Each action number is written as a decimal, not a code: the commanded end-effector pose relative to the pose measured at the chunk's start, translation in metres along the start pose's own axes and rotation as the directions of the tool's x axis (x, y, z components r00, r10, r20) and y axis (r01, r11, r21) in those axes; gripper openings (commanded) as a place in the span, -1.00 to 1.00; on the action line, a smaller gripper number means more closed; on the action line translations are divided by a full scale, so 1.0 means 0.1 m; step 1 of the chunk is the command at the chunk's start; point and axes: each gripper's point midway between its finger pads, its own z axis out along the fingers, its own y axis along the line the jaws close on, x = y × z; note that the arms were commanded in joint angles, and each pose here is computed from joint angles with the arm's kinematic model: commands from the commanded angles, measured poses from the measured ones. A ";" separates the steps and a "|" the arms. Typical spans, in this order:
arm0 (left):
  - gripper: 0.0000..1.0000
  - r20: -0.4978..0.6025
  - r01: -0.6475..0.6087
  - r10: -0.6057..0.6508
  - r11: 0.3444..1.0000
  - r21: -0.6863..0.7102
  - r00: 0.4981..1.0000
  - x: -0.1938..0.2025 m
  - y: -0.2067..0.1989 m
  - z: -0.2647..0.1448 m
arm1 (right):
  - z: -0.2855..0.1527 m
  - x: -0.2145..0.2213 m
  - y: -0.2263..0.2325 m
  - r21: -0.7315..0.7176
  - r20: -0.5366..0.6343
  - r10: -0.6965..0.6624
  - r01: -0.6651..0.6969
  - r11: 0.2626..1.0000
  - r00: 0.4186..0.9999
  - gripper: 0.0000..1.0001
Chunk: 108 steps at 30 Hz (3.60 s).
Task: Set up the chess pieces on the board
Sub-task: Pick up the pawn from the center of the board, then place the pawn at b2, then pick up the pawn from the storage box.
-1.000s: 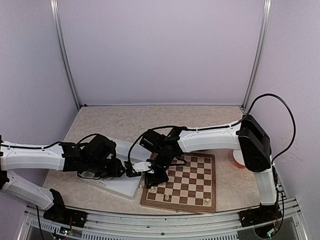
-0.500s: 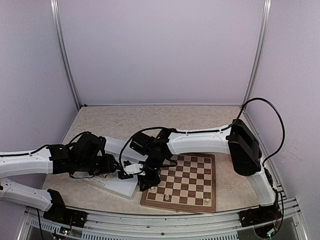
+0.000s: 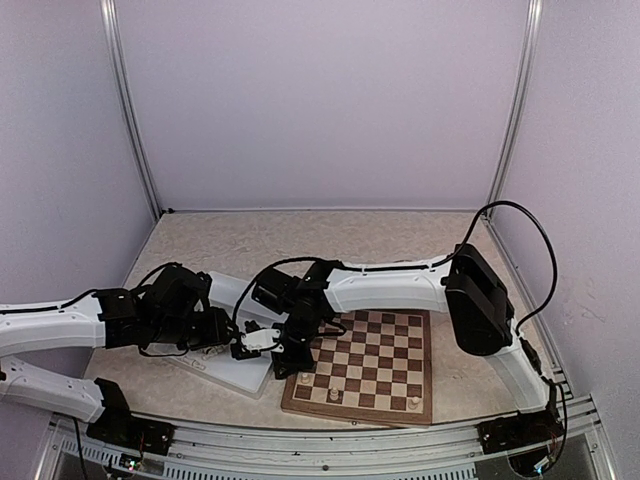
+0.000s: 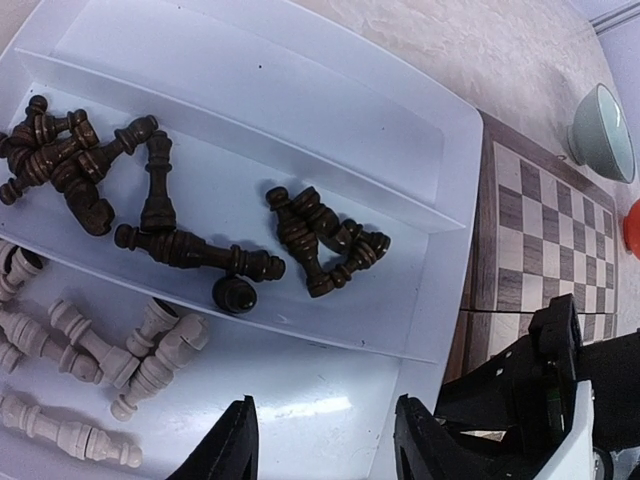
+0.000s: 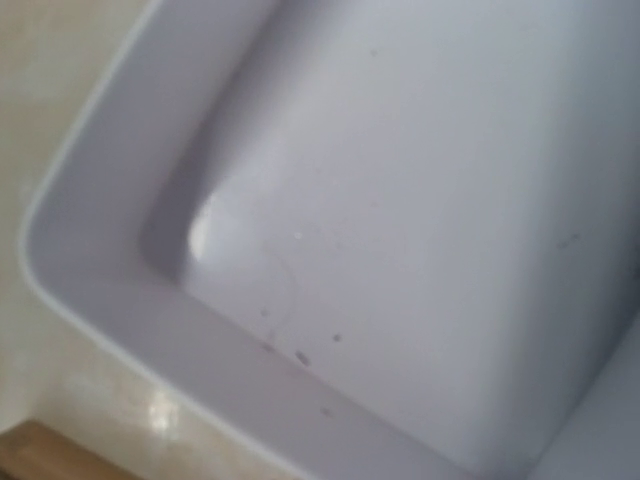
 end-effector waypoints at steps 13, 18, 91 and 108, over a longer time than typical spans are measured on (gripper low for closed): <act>-0.05 0.111 -0.026 0.025 1.000 0.004 0.994 -0.40 -0.18 -0.19 | -0.96 -0.40 0.15 0.111 0.141 -0.070 0.054 0.992 0.988 -0.84; -0.05 0.110 -0.034 0.033 0.999 0.008 0.993 -0.44 -0.23 -0.17 | -1.07 -0.10 0.19 0.134 0.115 -0.047 0.032 0.990 0.992 -0.86; 0.01 -0.191 -0.071 0.001 0.931 -0.359 0.982 0.28 0.78 0.30 | -1.54 0.77 -0.14 0.167 0.256 0.076 -0.122 0.978 0.964 -0.22; -0.48 -0.307 -0.149 0.047 0.935 -0.320 0.951 0.57 0.81 0.51 | -1.42 0.79 -0.16 0.130 0.243 0.092 -0.126 0.983 0.966 -0.23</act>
